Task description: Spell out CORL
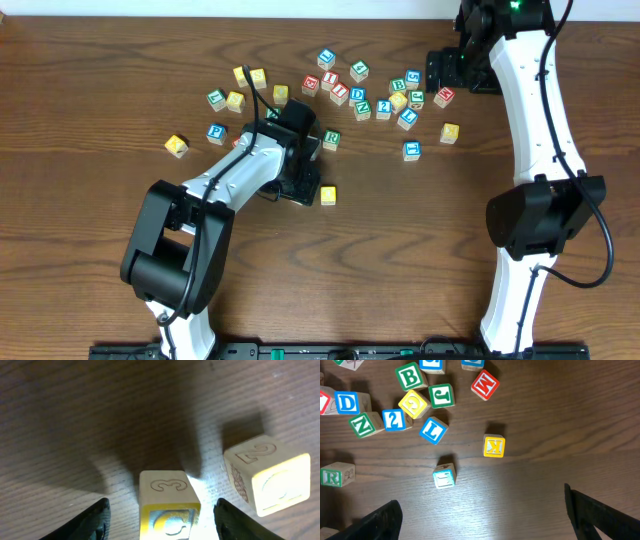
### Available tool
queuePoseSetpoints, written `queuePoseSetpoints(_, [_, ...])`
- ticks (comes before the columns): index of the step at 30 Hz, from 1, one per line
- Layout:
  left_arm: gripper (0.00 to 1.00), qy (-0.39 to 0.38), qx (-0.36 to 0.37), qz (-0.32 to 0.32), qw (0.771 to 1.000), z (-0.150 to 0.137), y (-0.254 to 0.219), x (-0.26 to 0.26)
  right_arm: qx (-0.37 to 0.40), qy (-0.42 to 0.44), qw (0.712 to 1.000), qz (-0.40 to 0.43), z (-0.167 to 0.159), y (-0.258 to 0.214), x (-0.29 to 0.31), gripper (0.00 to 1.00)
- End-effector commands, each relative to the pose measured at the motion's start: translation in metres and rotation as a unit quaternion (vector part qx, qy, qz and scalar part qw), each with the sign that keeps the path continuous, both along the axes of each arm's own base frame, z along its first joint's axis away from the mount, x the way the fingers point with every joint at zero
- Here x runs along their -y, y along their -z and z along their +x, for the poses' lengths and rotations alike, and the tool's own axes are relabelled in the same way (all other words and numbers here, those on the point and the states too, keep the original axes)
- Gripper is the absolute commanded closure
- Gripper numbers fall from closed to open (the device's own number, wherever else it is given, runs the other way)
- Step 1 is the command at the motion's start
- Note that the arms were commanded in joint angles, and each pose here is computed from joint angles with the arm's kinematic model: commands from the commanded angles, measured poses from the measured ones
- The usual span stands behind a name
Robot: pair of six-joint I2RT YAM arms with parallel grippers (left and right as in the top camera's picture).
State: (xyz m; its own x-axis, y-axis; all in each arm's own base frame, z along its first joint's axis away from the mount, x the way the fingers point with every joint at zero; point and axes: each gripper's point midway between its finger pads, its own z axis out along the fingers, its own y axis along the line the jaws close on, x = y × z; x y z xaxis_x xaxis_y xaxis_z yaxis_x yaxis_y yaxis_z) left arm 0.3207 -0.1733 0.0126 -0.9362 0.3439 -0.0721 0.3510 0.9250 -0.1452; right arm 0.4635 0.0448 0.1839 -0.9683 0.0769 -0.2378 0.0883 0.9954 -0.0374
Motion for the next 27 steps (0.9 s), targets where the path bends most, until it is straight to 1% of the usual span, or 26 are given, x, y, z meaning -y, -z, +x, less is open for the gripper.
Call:
queuePoseSetpoints(1, [0.38,-0.016,-0.005,0.021,1.0,-0.0013,0.0068,-0.0075,0.001,-0.004,1.0,-0.009,-0.0011,-0.0011,0.0018,0.01])
queuePoseSetpoints(3, [0.43,-0.016,-0.005,0.021,1.0,-0.0014,0.0069,-0.0074,0.001,-0.004,1.0,-0.009,-0.0011,-0.0011,0.0018,0.01])
queuePoseSetpoints(4, [0.43,-0.019,-0.006,0.021,1.0,-0.0017,0.007,-0.0075,0.001,-0.004,1.0,-0.009,-0.0009,-0.0011,0.0022,0.01])
queuePoseSetpoints(27, [0.44,-0.029,-0.015,0.015,0.999,-0.0045,0.0077,-0.0059,0.01,-0.005,1.0,-0.005,0.0032,-0.0021,-0.0004,0.01])
